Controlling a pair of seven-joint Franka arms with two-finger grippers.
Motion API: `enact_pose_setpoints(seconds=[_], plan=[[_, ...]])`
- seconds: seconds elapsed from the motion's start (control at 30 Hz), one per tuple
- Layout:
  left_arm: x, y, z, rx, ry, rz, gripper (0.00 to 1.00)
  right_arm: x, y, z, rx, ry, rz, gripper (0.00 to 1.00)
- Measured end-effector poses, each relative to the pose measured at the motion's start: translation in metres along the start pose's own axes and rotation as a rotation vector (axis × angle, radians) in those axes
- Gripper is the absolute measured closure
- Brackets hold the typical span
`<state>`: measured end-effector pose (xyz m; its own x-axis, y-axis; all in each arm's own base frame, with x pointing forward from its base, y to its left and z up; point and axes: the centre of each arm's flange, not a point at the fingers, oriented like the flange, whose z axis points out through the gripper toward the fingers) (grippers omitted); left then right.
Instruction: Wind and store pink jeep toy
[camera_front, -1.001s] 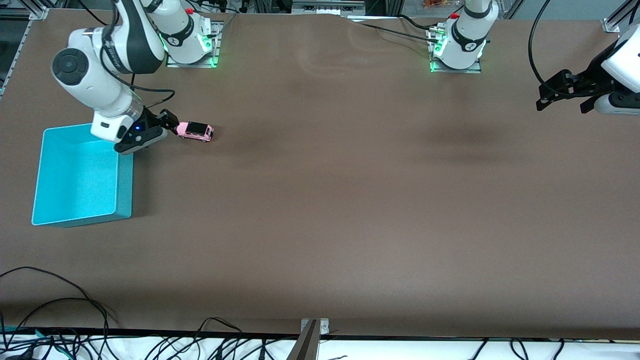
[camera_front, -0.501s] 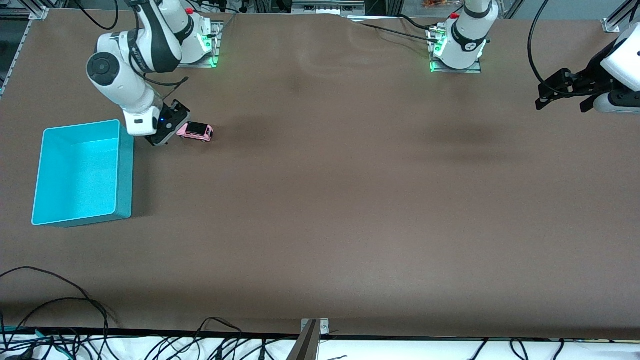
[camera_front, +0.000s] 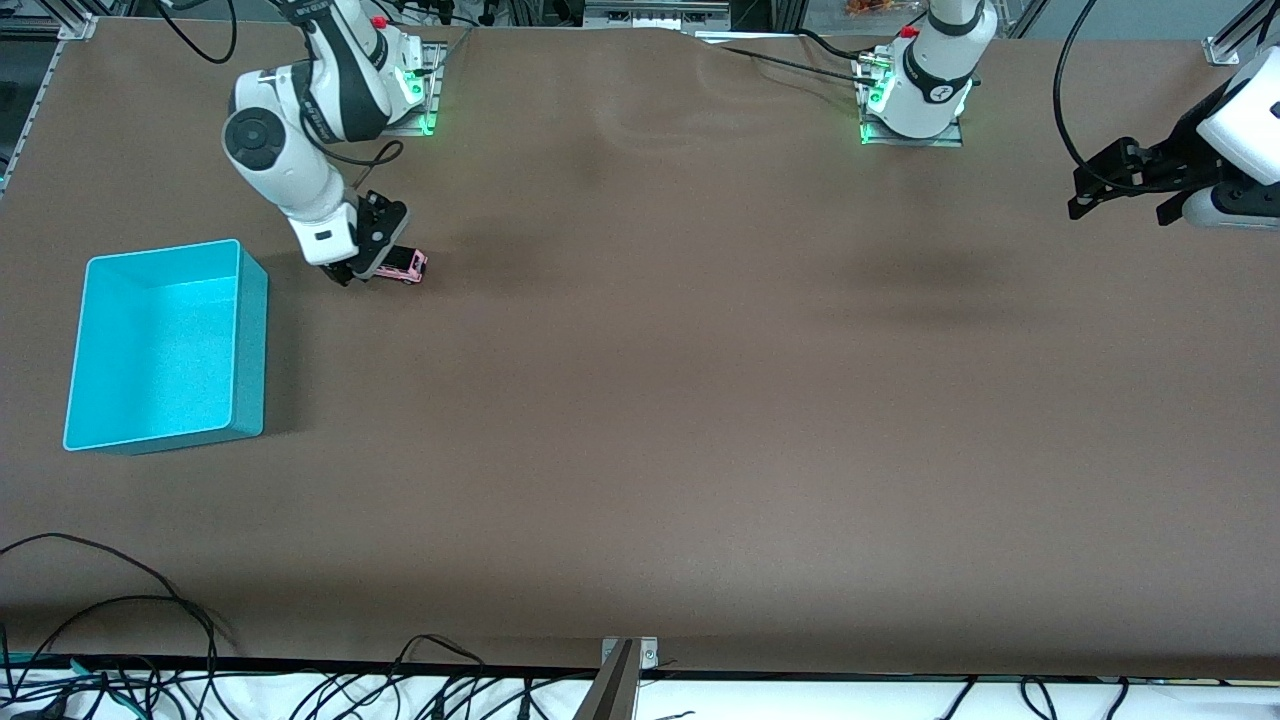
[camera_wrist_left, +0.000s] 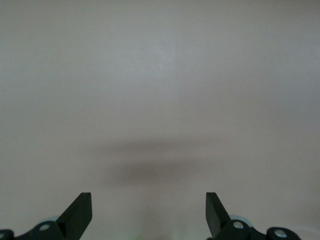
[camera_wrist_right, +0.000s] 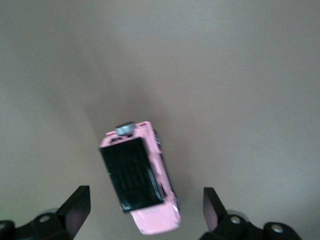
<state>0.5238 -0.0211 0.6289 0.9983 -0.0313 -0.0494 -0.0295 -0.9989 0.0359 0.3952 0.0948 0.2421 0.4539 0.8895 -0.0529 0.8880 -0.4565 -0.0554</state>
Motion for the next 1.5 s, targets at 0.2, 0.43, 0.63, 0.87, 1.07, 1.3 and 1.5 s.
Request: enact_pose_setpoints(seconds=[0.2, 0.43, 0.63, 0.87, 1.07, 1.3, 1.5], plan=[[0.002, 0.003, 0.003, 0.0, -0.006, 0.005, 0.0, 0.006, -0.013, 0.011, -0.005, 0.002, -0.047, 0.0], [0.003, 0.004, 0.004, 0.0, -0.009, 0.007, 0.0, 0.013, -0.019, 0.014, -0.032, 0.025, -0.146, 0.0], [0.005, 0.002, 0.008, 0.001, -0.015, 0.004, 0.0, 0.009, -0.023, 0.023, -0.037, 0.031, -0.168, 0.0], [0.008, -0.005, 0.011, 0.019, -0.019, -0.005, 0.0, 0.005, -0.028, 0.032, -0.036, 0.032, -0.177, 0.0], [0.009, -0.006, 0.009, 0.021, -0.014, -0.006, 0.0, 0.005, -0.026, 0.03, -0.052, 0.043, -0.232, 0.0], [0.014, -0.006, 0.01, 0.021, -0.014, -0.007, 0.0, 0.005, -0.025, 0.034, -0.056, 0.048, -0.251, 0.0], [0.023, -0.008, 0.006, 0.022, 0.003, -0.014, 0.0, 0.004, -0.026, 0.043, -0.043, 0.045, -0.251, 0.0]])
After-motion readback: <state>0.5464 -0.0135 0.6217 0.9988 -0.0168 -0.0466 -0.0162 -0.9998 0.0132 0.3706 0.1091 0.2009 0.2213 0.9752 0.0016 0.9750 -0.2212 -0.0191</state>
